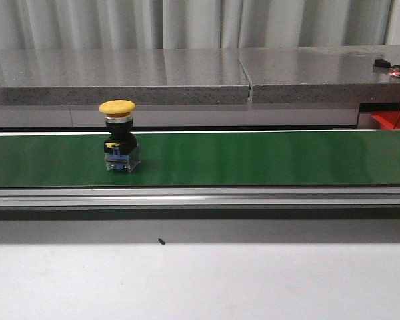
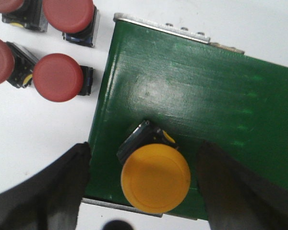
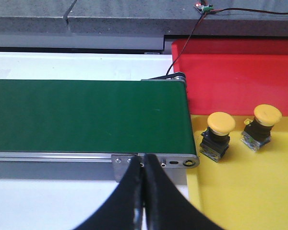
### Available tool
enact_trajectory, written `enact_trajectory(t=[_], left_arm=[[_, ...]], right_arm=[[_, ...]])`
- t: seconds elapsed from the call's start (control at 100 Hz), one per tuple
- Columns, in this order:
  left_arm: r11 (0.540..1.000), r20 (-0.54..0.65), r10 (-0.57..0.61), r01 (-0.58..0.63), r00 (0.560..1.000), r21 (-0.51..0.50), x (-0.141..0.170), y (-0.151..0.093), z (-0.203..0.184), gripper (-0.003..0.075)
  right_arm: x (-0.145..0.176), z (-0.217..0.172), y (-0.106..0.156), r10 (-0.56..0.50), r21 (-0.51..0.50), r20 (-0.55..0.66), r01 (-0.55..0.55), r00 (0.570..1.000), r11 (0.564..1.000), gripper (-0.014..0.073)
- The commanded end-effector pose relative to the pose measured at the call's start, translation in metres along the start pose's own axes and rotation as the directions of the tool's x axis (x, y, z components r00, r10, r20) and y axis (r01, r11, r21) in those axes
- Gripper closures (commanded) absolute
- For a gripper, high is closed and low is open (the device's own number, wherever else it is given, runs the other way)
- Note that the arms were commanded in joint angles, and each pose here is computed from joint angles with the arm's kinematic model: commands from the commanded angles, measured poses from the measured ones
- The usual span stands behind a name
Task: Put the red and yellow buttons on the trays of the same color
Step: 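Set the second yellow button on the green belt and release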
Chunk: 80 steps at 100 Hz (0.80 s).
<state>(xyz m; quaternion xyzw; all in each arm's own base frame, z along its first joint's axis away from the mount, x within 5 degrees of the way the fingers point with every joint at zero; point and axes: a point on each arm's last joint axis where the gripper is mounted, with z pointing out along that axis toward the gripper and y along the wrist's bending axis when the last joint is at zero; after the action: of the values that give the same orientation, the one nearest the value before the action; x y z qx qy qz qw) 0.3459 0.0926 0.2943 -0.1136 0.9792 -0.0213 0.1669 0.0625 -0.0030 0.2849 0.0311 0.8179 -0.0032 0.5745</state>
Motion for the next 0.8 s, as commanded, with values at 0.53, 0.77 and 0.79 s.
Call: enact_trajectory(t=[0.53,0.77,0.79], left_arm=[[0.96,0.426,0.214,-0.271,0.879,0.076,0.043,-0.072,-0.143,0.0739],[0.933,0.45,0.287,-0.353,0.846,0.069,0.074,-0.087,-0.152,0.0739],[0.932,0.456,0.288,-0.356,0.842,0.069,0.077,-0.088,-0.152,0.0739]], right_arm=[[-0.014,-0.003,0.0,0.0,-0.002,0.096,0.0,0.995,1.0,0.0662],[-0.014,-0.003,0.0,0.0,-0.002,0.096,0.0,0.995,1.0,0.0662],[-0.014,-0.003,0.0,0.0,-0.002,0.096,0.0,0.995,1.0,0.0662]])
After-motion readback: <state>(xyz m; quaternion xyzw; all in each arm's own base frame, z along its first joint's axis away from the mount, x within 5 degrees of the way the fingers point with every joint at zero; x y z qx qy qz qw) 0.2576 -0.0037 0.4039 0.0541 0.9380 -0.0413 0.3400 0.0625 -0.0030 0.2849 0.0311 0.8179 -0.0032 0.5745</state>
